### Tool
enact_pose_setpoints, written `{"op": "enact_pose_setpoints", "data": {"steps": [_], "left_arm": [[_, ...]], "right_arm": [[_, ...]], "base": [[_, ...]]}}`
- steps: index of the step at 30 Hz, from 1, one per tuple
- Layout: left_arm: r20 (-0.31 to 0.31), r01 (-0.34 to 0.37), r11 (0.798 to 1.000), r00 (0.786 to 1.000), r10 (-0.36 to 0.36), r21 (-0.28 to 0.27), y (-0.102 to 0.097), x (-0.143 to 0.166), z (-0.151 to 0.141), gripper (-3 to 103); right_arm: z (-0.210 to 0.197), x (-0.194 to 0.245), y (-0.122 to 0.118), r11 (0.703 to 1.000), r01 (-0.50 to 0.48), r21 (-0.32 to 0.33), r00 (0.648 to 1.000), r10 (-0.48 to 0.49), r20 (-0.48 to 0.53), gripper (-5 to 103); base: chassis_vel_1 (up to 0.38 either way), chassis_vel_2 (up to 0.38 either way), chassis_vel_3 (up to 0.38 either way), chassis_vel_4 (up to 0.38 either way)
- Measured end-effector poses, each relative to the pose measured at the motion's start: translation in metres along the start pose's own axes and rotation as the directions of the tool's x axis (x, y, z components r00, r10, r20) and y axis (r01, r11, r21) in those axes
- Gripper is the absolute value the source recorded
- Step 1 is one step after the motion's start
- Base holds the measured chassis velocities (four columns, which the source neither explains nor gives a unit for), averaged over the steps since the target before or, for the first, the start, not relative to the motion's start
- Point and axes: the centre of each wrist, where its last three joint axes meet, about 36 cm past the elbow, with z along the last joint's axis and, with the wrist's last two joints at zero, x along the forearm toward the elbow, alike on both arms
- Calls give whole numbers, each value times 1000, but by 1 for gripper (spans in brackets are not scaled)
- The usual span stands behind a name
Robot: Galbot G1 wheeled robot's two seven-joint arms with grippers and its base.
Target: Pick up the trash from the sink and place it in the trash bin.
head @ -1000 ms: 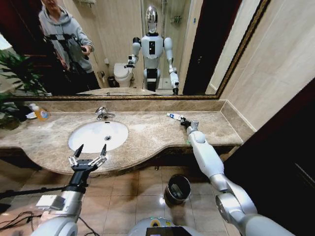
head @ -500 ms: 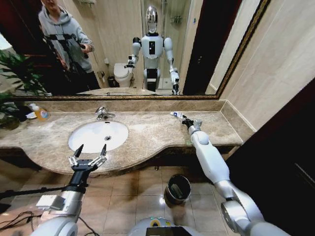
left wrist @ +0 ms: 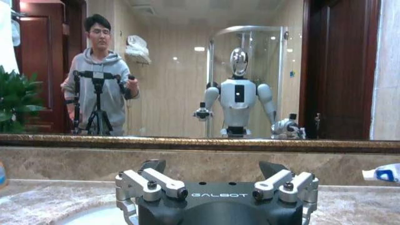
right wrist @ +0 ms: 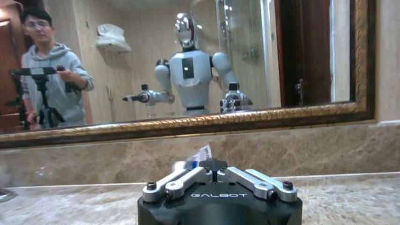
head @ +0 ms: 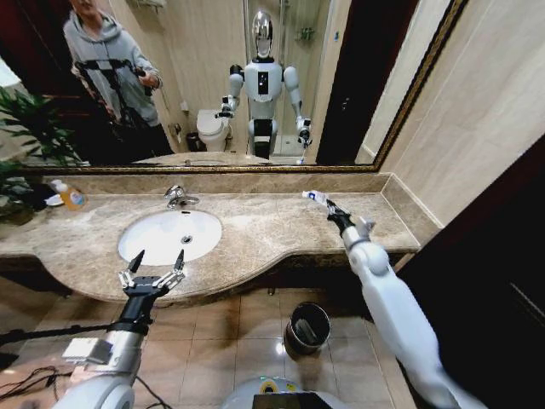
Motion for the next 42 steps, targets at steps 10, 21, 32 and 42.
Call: {"op": "enact_pose_setpoints", "data": {"steps": [10, 21, 32, 42], "left_arm": [[0, 0, 1000, 1000, 0, 0, 0, 0, 0, 100], [0, 0, 1000, 1000, 0, 0, 0, 0, 0, 100], [0, 0, 1000, 1000, 0, 0, 0, 0, 0, 100], [0, 0, 1000, 1000, 0, 0, 0, 0, 0, 100]], "right_arm": [[33, 114, 13, 994, -108, -5, 994, 108, -11, 0], [108, 215, 17, 962, -182, 203, 983, 175, 53, 0], [171, 258, 25, 940, -157, 302, 987, 157, 23, 0], [242, 280, 15, 900, -101, 424, 991, 129, -39, 0]], "base": [[0, 0, 0, 0], [0, 0, 0, 0], [0, 0, 0, 0], [0, 0, 0, 0]]}}
